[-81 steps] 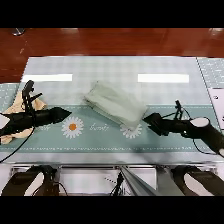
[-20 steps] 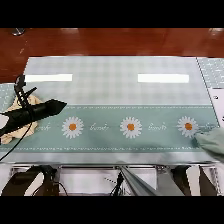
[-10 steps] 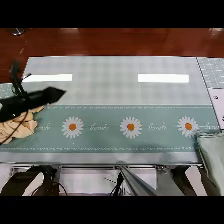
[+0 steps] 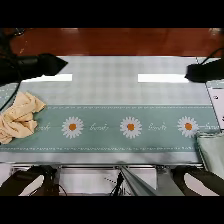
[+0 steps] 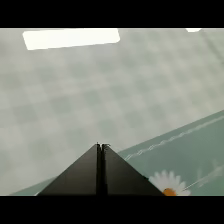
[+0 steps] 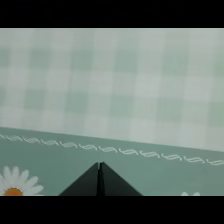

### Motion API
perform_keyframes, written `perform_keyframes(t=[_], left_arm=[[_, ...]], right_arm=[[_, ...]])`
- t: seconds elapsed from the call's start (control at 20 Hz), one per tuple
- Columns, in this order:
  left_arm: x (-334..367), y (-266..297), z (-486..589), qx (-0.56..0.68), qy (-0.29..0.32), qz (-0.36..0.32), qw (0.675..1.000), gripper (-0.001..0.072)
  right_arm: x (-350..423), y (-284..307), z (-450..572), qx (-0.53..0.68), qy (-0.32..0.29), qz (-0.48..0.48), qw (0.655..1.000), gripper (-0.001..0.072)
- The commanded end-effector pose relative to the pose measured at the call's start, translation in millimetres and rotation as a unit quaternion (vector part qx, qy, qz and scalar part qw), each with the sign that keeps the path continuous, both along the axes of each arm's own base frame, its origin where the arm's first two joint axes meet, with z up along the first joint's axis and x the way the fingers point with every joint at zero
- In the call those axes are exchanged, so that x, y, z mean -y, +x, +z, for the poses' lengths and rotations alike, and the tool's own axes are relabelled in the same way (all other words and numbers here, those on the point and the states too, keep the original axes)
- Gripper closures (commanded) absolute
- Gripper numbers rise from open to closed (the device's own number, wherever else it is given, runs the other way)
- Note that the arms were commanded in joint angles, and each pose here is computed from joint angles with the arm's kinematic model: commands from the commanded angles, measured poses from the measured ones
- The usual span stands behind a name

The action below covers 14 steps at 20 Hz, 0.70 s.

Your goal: Fold the shirts.

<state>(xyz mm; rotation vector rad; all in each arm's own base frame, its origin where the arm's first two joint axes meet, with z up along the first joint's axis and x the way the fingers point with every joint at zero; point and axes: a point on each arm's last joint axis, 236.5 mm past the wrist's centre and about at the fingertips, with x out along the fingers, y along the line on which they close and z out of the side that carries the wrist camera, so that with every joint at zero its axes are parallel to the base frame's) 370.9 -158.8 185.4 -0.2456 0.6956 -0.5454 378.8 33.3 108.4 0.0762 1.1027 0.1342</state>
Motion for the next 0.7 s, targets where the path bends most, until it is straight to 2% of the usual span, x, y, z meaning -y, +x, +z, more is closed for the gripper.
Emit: perform_keyframes(t=[0.0, 0.1, 0.65], left_arm=[[-33.4, 1.3, -70.0, -0.082, 0.113, 0.038, 0.989, 0.0688], [-34.0, 1.3, -86.1, -0.107, 0.111, 0.045, 0.987, 0.0688], [-31.3, -6.5, -99.0, -0.138, 0.110, 0.037, 0.984, 0.0688]], right_arm=[[-17.5, -10.2, -68.7, -0.070, -0.095, 0.005, 0.993, 0.0691], [-24.5, -16.8, -86.7, -0.102, -0.066, -0.033, 0.992, 0.0690], [-23.5, -18.6, -91.5, -0.112, -0.068, -0.036, 0.991, 0.0690]])
